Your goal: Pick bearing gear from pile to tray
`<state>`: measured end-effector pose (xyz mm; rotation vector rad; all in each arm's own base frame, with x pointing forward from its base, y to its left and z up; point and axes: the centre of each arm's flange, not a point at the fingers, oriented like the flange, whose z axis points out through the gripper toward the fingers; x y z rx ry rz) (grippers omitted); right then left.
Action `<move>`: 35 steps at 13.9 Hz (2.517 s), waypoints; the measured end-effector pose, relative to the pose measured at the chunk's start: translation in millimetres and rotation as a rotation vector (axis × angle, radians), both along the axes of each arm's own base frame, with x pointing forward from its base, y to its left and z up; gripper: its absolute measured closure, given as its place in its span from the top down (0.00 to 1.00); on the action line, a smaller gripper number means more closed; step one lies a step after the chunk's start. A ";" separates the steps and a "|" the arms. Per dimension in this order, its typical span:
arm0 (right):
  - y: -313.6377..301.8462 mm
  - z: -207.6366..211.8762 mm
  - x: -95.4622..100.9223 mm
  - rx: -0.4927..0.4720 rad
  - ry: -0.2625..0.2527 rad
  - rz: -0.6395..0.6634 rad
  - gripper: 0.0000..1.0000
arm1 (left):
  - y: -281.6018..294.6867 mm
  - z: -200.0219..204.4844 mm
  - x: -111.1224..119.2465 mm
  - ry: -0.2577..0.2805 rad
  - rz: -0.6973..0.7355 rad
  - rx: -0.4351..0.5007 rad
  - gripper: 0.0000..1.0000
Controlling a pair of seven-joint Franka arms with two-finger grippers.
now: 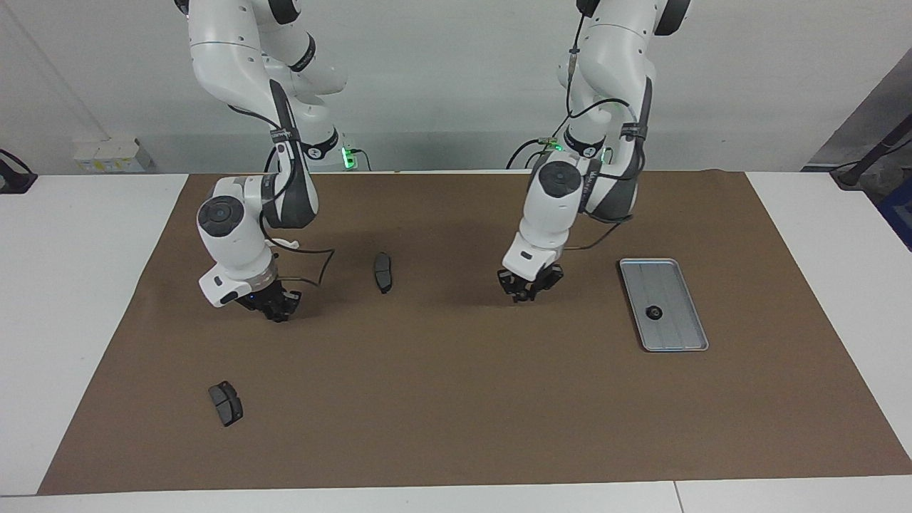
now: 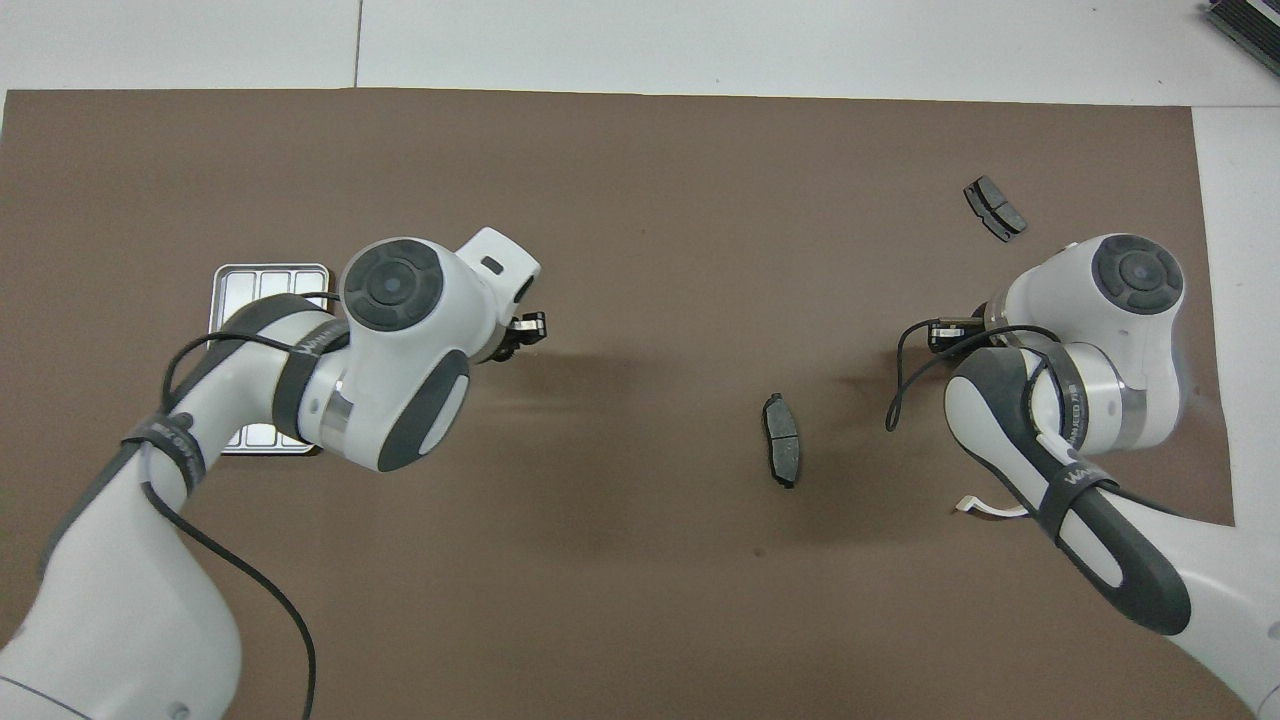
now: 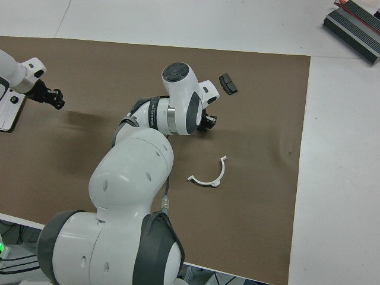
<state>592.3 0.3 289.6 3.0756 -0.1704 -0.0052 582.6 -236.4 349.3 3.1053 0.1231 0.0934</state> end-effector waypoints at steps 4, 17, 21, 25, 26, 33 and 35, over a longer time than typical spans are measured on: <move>0.6 13.7 3.7 0.001 -0.033 -0.008 0.24 | 163.6 2.1 34.7 0.047 -0.052 0.031 0.35; 325.2 69.4 -62.9 0.127 -0.143 -0.264 0.24 | 249.2 -13.0 7.4 0.106 -0.216 0.036 0.98; 391.4 46.1 -70.1 0.150 -0.126 -0.294 0.24 | 170.0 3.8 13.4 0.060 -0.121 0.035 1.00; 429.3 18.1 -66.8 0.164 -0.118 -0.286 0.24 | 61.1 9.5 -1.2 -0.008 0.029 0.005 1.00; 436.2 13.4 -67.4 0.175 -0.128 -0.281 0.24 | 41.0 11.7 -4.8 -0.033 0.074 -0.012 1.00; 402.7 43.3 -38.1 0.168 -0.182 -0.298 0.96 | -29.6 18.2 -15.6 -0.170 0.224 -0.136 0.96; 364.0 72.0 -25.4 0.156 -0.203 -0.282 1.00 | -44.6 11.5 -17.9 -0.188 0.235 -0.164 0.93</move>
